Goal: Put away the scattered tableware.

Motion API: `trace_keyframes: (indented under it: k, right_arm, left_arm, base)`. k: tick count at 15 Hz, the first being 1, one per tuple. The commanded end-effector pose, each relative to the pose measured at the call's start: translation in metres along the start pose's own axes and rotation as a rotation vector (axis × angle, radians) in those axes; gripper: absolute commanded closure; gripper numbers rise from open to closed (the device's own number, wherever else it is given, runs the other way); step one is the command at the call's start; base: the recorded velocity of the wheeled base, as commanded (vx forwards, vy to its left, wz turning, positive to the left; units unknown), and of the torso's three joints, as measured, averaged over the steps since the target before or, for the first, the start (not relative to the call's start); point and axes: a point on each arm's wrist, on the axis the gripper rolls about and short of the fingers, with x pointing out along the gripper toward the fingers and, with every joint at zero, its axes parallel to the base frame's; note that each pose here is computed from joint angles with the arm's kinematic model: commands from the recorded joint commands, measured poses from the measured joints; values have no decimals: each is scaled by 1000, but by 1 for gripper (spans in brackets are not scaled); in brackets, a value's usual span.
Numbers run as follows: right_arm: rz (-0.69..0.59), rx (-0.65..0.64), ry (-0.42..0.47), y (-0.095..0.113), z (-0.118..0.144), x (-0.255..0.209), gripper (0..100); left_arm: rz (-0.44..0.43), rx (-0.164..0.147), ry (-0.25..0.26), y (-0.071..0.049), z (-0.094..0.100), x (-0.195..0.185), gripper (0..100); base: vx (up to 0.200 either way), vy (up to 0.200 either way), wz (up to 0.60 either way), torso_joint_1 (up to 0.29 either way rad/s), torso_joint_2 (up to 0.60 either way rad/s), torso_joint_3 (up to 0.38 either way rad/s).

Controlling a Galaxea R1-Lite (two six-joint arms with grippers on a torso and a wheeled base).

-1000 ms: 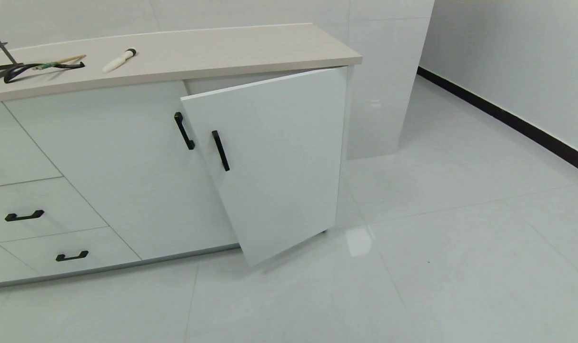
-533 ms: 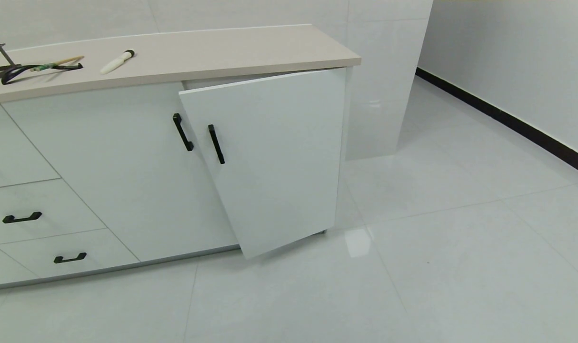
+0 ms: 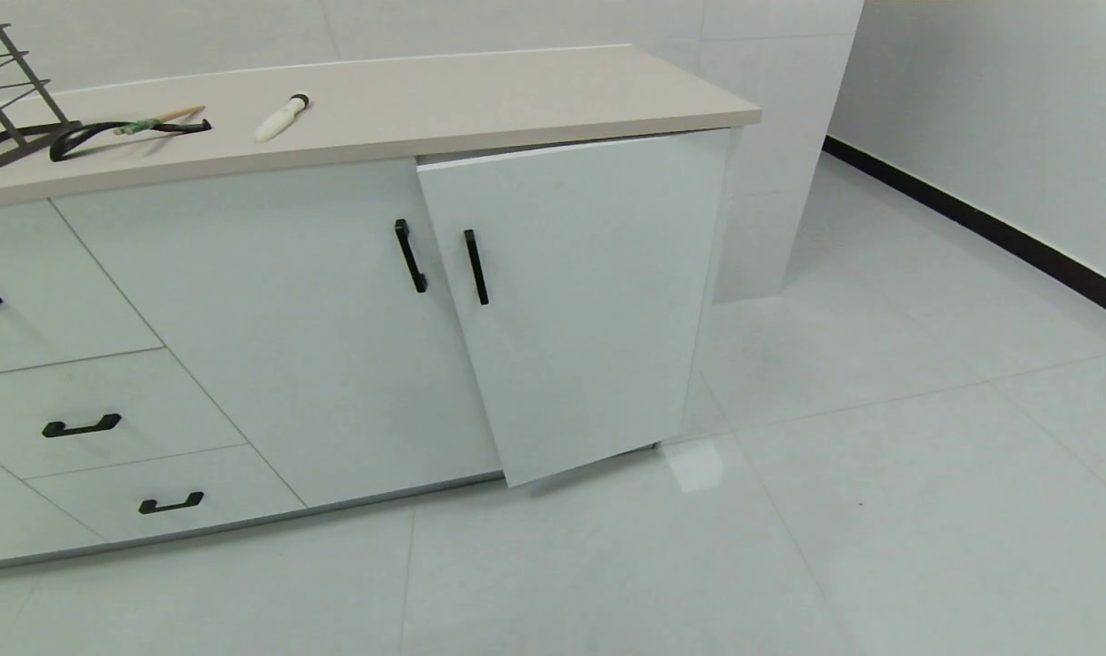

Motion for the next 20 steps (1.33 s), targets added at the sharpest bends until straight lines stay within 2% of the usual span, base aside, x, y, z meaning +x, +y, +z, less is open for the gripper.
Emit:
trace_keyframes:
  k: [1, 2, 13, 17, 20]
  right_arm:
    - [2, 1, 6, 0, 0, 1, 100]
    - [2, 2, 3, 0, 0, 0, 100]
    - [22, -10, -8, 0, 0, -1, 100]
    - [28, -16, -10, 0, 0, -1, 100]
    - [44, -16, -34, 0, 0, -3, 100]
  left_arm:
    - [1, 0, 0, 0, 0, 0, 0]
    - [1, 1, 0, 0, 0, 0, 0]
    - [1, 0, 0, 0, 0, 0, 0]
    - [1, 0, 0, 0, 0, 0, 0]
    - [1, 0, 0, 0, 0, 0, 0]
  base:
    - [0, 200, 0, 2, 2, 2]
    - [0, 200, 0, 2, 2, -2]
    - [0, 0, 0, 6, -6, -3]
    - [0, 0, 600, 200, -110, -88]
    - [0, 0, 0, 100, -103, -106]
